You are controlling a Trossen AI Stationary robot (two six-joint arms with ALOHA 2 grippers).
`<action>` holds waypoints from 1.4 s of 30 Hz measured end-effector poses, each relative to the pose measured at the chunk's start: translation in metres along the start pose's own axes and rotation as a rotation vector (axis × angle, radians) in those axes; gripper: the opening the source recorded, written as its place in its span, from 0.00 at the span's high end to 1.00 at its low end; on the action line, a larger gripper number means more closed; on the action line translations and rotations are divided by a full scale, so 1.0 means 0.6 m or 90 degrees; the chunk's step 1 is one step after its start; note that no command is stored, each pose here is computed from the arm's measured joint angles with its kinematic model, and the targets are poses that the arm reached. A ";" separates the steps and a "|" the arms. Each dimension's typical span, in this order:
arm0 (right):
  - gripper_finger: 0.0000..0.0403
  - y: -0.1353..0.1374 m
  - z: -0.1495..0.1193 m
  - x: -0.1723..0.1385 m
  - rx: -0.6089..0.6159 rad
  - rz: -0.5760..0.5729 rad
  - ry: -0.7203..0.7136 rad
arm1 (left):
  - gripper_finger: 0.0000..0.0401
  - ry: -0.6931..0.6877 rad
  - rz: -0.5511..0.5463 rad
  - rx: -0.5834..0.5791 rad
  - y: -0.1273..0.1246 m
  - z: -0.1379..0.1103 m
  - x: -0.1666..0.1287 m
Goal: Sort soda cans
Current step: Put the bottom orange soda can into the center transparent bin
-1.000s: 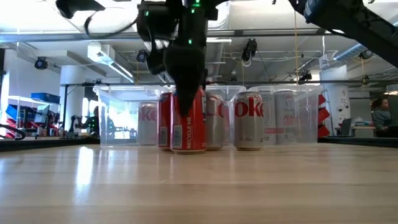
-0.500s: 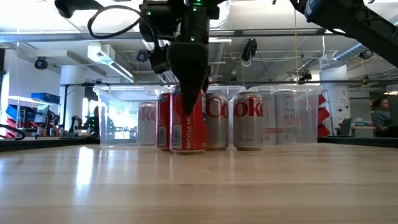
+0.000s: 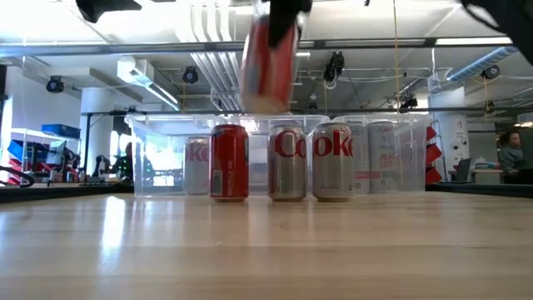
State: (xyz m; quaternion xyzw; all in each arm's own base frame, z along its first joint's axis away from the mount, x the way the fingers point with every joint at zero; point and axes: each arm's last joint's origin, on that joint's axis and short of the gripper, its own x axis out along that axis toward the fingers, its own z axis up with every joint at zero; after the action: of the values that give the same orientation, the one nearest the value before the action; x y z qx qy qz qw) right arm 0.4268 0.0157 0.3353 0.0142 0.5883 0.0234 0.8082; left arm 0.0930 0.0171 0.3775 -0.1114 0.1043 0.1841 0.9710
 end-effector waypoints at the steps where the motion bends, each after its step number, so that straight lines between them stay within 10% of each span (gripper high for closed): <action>1: 0.28 -0.006 -0.001 -0.021 0.014 -0.020 -0.033 | 0.36 -0.006 -0.002 0.000 -0.001 0.002 0.003; 7: 0.27 -0.091 -0.005 -0.101 0.136 -0.189 -0.176 | 0.36 -0.063 -0.024 0.001 -0.012 0.022 0.022; 13: 0.27 -0.189 -0.011 -0.083 0.101 -0.244 -0.131 | 0.36 -0.079 -0.063 0.010 -0.022 0.032 0.044; 26: 0.26 -0.260 0.001 0.088 0.036 -0.150 0.033 | 0.36 -0.021 -0.068 -0.019 -0.027 0.021 0.068; 42: 0.26 -0.315 -0.013 0.110 0.080 -0.096 0.030 | 0.36 -0.009 -0.059 -0.005 -0.029 0.019 0.079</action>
State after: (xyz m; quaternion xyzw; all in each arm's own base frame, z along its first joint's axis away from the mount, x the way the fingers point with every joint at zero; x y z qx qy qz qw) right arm 0.4438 -0.1694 0.2607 0.0203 0.6069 -0.0740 0.7910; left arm 0.1447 0.0203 0.3797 -0.1183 0.0917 0.1399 0.9788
